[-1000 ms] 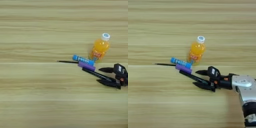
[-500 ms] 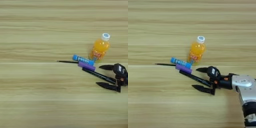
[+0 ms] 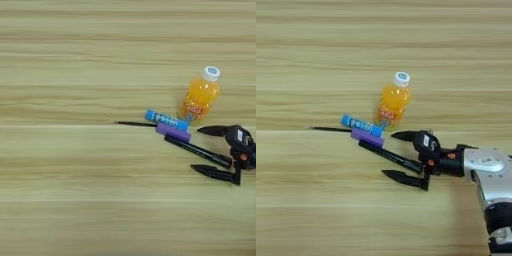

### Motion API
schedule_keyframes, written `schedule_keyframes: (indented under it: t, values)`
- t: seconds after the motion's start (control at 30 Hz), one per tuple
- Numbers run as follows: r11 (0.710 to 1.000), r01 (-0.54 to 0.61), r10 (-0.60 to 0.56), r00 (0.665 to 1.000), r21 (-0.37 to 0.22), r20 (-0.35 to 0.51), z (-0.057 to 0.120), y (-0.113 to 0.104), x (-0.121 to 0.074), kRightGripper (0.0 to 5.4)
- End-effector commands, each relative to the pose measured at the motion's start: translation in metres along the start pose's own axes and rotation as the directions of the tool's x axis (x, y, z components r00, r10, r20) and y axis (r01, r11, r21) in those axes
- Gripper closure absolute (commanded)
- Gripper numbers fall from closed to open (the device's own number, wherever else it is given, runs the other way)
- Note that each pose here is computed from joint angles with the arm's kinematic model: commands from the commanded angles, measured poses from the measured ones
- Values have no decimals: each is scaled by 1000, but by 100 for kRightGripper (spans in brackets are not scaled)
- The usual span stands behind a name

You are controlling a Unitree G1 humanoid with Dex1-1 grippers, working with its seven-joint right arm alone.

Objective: Move the objects on the table

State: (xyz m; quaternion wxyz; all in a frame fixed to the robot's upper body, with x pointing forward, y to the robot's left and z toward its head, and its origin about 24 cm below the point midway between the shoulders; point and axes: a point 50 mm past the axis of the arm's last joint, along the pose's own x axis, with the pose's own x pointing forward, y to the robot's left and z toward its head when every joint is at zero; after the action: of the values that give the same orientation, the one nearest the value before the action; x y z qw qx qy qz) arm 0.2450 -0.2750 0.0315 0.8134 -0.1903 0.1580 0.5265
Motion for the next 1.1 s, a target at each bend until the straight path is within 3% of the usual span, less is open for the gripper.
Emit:
schedule_keyframes:
  t: [0.03, 0.5, 0.67, 0.8, 0.97, 1.03, 1.1]
  values:
    - [992, 82, -79, 996, -93, 28, 24, -21, -13, 3]
    - [993, 80, -78, 996, -89, 31, 23, -20, -12, 3]
    - [993, 63, -48, 987, -97, 151, 44, -20, -18, 3]
    - [994, 40, 5, 919, -106, 393, 90, -17, -38, 3]
    - [987, 63, 19, 873, -150, 487, 117, -12, -52, 3]
    - [988, 48, 43, 825, -145, 563, 128, -9, -63, 3]
    - [991, 54, 40, 745, -120, 666, 142, -10, -77, 3]
